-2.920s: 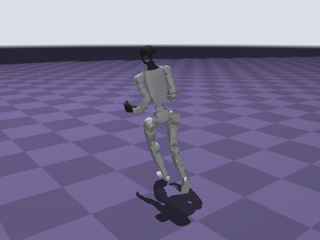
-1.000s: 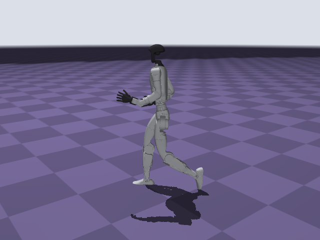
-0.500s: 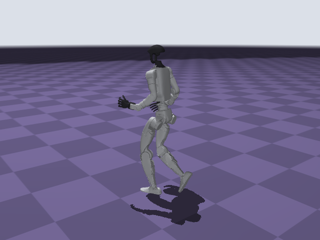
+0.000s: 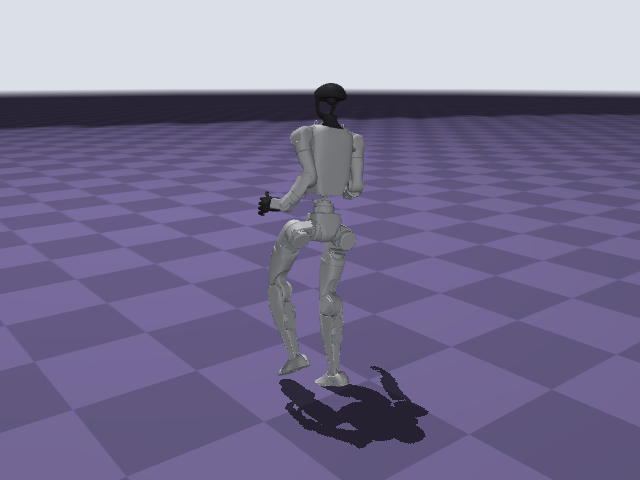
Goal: Walk run
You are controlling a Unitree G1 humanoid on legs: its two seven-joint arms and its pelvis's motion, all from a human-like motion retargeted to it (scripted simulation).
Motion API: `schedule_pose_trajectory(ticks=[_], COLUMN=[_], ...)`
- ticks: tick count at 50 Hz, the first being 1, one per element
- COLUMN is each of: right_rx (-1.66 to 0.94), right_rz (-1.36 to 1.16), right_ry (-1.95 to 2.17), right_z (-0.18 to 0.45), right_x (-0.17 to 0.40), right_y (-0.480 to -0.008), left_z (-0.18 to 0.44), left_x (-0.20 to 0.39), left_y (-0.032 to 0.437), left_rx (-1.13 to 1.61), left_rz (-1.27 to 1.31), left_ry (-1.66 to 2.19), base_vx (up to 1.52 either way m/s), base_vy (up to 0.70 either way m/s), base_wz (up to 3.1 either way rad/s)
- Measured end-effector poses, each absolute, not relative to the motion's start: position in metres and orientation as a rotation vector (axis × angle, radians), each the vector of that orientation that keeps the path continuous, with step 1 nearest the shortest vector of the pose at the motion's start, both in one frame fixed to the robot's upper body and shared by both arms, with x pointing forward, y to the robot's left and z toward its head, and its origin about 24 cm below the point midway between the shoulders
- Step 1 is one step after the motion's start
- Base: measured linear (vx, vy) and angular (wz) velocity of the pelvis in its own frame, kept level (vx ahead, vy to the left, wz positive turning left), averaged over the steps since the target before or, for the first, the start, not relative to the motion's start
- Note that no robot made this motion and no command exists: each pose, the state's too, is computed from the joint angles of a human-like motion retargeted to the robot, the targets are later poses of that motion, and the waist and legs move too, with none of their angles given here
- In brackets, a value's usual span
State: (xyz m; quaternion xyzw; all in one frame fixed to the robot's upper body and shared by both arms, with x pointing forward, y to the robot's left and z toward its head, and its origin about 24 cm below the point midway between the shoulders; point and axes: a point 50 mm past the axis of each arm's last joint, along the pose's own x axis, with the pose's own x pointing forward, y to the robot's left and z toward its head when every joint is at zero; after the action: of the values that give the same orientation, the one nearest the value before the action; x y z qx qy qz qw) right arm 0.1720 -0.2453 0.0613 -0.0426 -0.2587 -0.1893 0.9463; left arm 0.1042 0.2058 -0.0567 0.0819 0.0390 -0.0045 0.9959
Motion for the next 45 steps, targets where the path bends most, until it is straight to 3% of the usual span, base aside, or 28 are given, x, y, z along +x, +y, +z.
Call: schedule_pose_trajectory(ticks=[5, 9, 12, 15, 18, 22, 29, 35, 40, 45], right_rx=[-0.278, -0.353, -0.3, -0.109, -0.001, -0.071, -0.099, 0.05, 0.101, 0.018], right_rz=[-0.289, -0.175, -0.086, 0.045, 0.119, 0.024, -0.178, -0.253, -0.302, -0.259], right_ry=[-0.302, -0.046, 0.184, 0.341, 0.407, 0.327, -0.006, -0.218, -0.419, -0.3], right_z=[0.035, -0.005, -0.046, -0.073, -0.077, -0.062, -0.023, 0.005, 0.038, 0.022], right_x=[0.145, 0.135, 0.102, 0.075, 0.046, 0.045, 0.121, 0.169, 0.175, 0.152], right_y=[-0.247, -0.232, -0.215, -0.199, -0.194, -0.209, -0.212, -0.219, -0.235, -0.236], left_z=[-0.059, -0.041, -0.026, -0.001, 0.03, 0.057, 0.049, -0.026, -0.055, -0.072], left_x=[0.086, 0.122, 0.145, 0.205, 0.235, 0.244, 0.238, 0.187, 0.131, 0.089], left_y=[0.199, 0.2, 0.196, 0.203, 0.19, 0.189, 0.2, 0.178, 0.171, 0.178], left_rx=[0.135, 0.137, 0.155, 0.042, -0.049, -0.066, 0.028, -0.027, -0.034, -0.014], left_rz=[0.152, 0.105, 0.003, -0.019, -0.062, -0.056, -0.099, -0.187, -0.101, -0.044], left_ry=[0.111, -0.009, -0.096, -0.256, -0.399, -0.512, -0.445, -0.153, 0.019, 0.172], base_vx=[1.78, 1.52, 1.92, 1.39, 1.13, 1.33, 1.34, 1.74, 1.35, 1.61], base_vy=[-0.85, -0.4, -0.41, -0.56, -0.5, -0.44, 0.07, -0.54, -0.5, -0.63], base_wz=[-2.05, 0.16, -0.23, -1.22, -0.47, -0.4, -1.43, -0.99, -1.75, -1.99])
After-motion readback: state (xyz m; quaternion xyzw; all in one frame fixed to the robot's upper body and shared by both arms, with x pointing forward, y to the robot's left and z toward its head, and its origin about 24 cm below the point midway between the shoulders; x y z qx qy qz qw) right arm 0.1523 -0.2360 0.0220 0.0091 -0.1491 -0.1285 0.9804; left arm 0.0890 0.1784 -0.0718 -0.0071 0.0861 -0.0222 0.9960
